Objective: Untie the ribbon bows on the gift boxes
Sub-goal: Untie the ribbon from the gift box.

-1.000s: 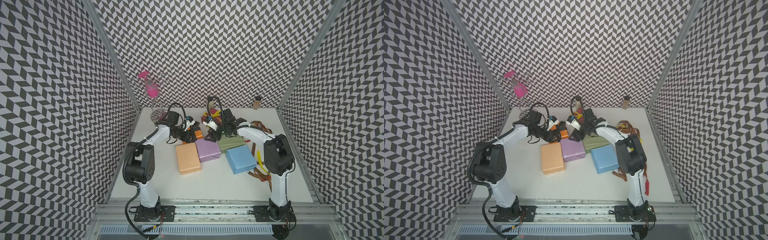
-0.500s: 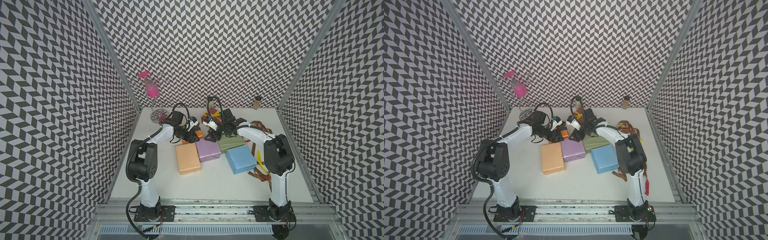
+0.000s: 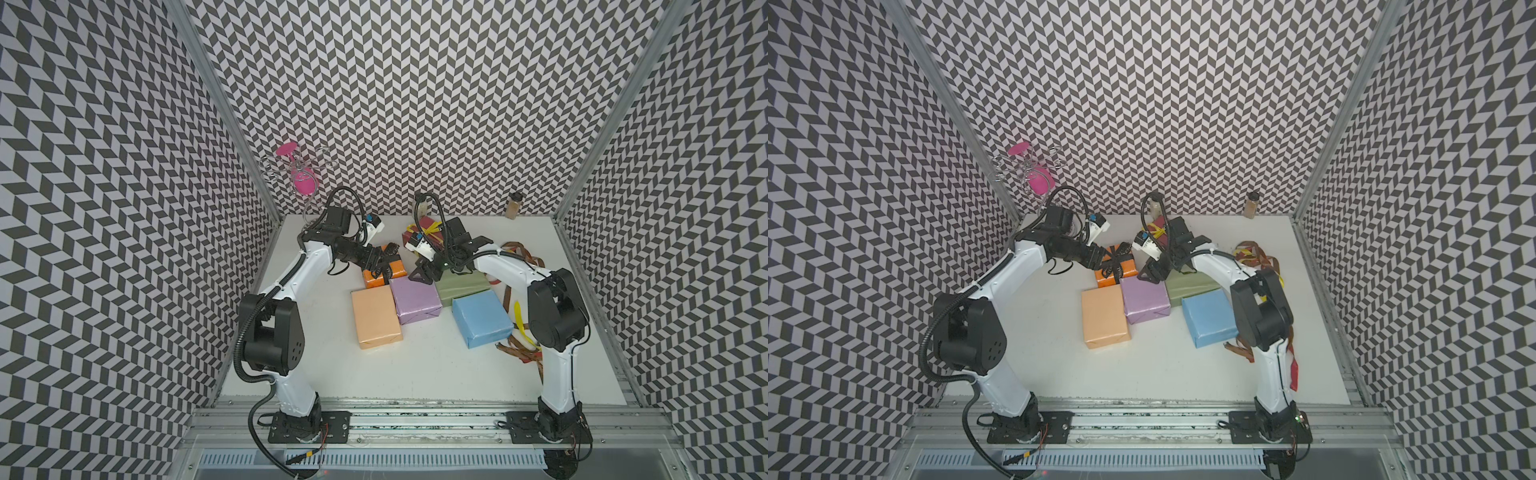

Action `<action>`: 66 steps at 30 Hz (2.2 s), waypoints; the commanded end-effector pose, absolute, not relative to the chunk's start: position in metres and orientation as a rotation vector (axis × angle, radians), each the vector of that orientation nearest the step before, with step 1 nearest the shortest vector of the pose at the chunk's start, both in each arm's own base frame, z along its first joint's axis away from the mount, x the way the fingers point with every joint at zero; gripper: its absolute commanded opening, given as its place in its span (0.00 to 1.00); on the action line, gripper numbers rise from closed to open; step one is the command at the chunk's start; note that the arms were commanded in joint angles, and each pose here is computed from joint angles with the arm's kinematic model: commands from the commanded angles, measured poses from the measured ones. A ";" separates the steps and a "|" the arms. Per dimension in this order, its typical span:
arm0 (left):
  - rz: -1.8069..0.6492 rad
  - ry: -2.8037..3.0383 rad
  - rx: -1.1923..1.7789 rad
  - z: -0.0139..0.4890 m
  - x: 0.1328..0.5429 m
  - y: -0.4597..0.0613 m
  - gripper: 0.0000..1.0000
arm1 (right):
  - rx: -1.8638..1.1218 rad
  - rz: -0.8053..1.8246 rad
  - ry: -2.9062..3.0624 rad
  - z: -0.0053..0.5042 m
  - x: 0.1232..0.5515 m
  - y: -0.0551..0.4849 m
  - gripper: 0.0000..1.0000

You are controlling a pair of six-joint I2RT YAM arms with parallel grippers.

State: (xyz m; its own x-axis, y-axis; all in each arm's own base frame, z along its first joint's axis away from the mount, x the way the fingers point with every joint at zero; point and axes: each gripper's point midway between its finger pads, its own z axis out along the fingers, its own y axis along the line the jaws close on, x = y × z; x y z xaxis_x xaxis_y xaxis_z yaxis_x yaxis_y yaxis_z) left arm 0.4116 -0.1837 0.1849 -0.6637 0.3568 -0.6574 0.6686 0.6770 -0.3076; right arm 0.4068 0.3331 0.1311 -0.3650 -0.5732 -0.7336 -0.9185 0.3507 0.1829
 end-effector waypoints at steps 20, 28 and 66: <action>-0.782 2.484 0.718 0.117 0.408 -0.204 0.59 | -1.287 0.778 2.012 0.140 0.409 0.336 0.68; -0.795 2.467 0.696 0.117 0.415 -0.207 0.54 | -1.288 0.773 2.015 0.139 0.409 0.335 0.68; -0.769 2.434 0.709 0.121 0.423 -0.221 0.15 | -1.288 0.796 2.009 0.136 0.412 0.340 0.68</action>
